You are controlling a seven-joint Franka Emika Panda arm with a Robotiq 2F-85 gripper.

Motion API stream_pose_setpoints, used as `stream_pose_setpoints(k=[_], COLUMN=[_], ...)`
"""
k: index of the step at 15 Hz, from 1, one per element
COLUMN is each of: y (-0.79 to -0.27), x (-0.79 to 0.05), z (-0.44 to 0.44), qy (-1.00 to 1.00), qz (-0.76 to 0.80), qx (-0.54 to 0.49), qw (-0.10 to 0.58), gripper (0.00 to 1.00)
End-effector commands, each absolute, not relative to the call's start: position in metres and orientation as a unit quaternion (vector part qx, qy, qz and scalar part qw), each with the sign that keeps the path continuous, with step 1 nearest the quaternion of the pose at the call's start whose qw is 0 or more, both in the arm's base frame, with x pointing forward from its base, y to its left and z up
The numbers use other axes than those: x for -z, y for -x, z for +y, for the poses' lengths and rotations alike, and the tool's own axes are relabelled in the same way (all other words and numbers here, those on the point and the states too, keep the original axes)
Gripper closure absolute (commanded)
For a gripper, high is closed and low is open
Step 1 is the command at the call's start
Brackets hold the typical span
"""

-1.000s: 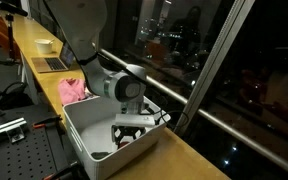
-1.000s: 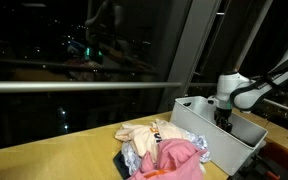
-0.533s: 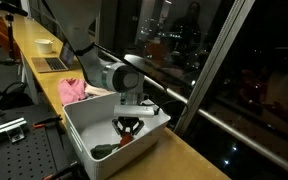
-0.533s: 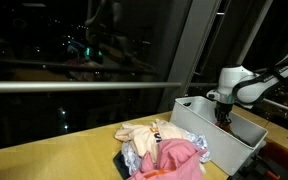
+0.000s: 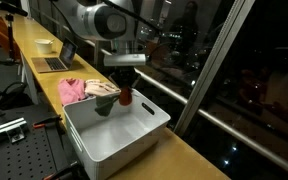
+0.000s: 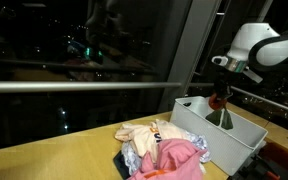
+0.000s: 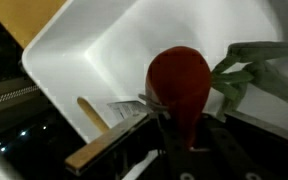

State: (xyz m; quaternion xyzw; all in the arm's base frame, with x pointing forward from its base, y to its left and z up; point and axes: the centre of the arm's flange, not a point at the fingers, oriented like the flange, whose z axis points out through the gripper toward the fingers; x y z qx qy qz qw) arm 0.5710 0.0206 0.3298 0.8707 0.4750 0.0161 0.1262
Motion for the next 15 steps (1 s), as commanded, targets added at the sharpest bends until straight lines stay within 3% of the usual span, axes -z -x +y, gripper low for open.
stream_pose_setpoints(k=[1,8,15], y=[-0.572,-0.586,-0.582], x=[-0.408,-0.468,-0.393], z=[0.088,0.25,0.255], qy=[-0.87,-0.842,-0.852], qz=[0.477,0.527,0.512], qx=[-0.076,-0.114,-0.052], qw=[0.098,0.022,-0.094], gripper=[0.96,0.96,0.96])
